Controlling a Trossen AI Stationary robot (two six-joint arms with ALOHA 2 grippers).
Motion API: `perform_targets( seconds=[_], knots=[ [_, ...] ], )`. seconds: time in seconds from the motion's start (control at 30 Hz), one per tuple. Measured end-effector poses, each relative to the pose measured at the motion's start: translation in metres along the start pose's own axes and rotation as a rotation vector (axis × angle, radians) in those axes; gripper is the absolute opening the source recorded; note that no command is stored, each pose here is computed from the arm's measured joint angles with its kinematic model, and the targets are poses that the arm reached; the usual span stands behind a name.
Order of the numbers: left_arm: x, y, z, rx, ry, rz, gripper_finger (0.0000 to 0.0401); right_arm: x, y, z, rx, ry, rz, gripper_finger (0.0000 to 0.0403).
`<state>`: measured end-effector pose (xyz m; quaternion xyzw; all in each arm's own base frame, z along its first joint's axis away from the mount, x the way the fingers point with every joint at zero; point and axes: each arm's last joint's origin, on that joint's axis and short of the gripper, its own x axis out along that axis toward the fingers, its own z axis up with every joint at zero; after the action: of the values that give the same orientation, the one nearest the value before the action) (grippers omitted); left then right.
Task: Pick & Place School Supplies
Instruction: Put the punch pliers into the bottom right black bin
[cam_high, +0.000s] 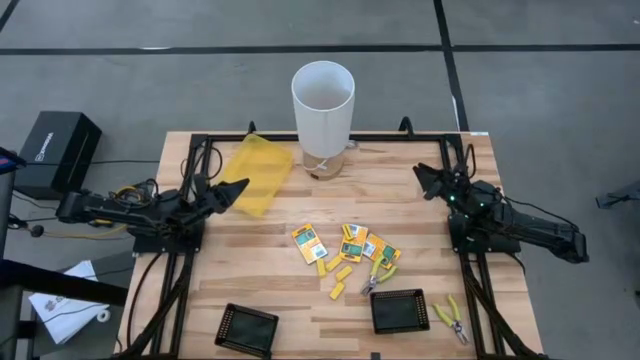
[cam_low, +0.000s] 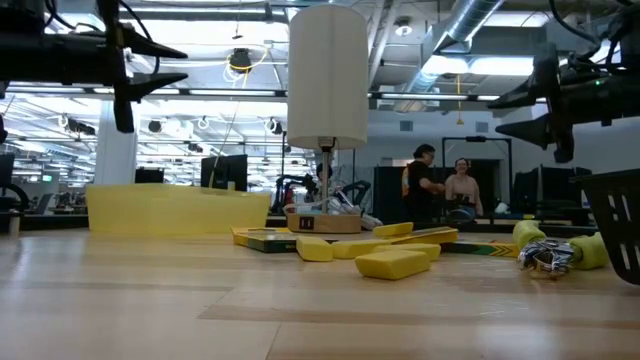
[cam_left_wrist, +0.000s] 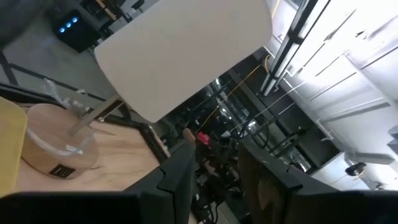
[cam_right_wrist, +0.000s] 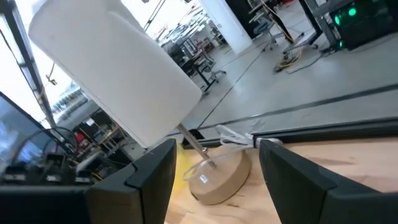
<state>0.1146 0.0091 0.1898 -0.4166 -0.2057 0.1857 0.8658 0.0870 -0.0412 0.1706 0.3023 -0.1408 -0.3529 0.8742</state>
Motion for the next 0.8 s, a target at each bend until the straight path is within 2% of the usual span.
perform_targets(
  seconds=[0.1,0.23,0.4,0.5,0.57,0.67,0.73,0.8],
  knots=[
    [0.000,0.000,0.000,-0.002,0.001,0.003,0.0118,0.000,0.000,0.000,0.068,0.003,0.004,0.0221],
    [0.000,0.000,0.001,-0.052,-0.021,0.016,0.0118,0.000,0.001,-0.001,0.242,0.016,0.015,0.0221],
    [0.000,0.001,0.001,-0.051,-0.050,0.045,0.0118,0.001,-0.001,0.002,0.272,-0.032,-0.023,0.0221],
    [0.000,0.002,0.003,-0.061,-0.093,0.074,0.0118,0.001,0.000,0.006,0.383,-0.071,-0.006,0.0221],
    [0.000,0.001,0.004,-0.097,-0.111,0.071,0.0118,0.002,0.001,0.007,0.416,-0.056,0.020,0.0221],
    [0.000,0.001,0.004,-0.148,-0.109,0.067,0.0118,0.002,0.004,0.008,0.507,-0.015,0.096,0.0221],
    [0.000,0.000,0.003,-0.182,-0.092,0.049,0.0118,-0.001,0.013,0.017,0.578,-0.038,0.235,0.0221],
    [0.000,-0.002,0.004,-0.214,-0.071,0.006,0.0118,-0.007,0.025,0.031,0.593,-0.096,0.391,0.0221]
  ],
)
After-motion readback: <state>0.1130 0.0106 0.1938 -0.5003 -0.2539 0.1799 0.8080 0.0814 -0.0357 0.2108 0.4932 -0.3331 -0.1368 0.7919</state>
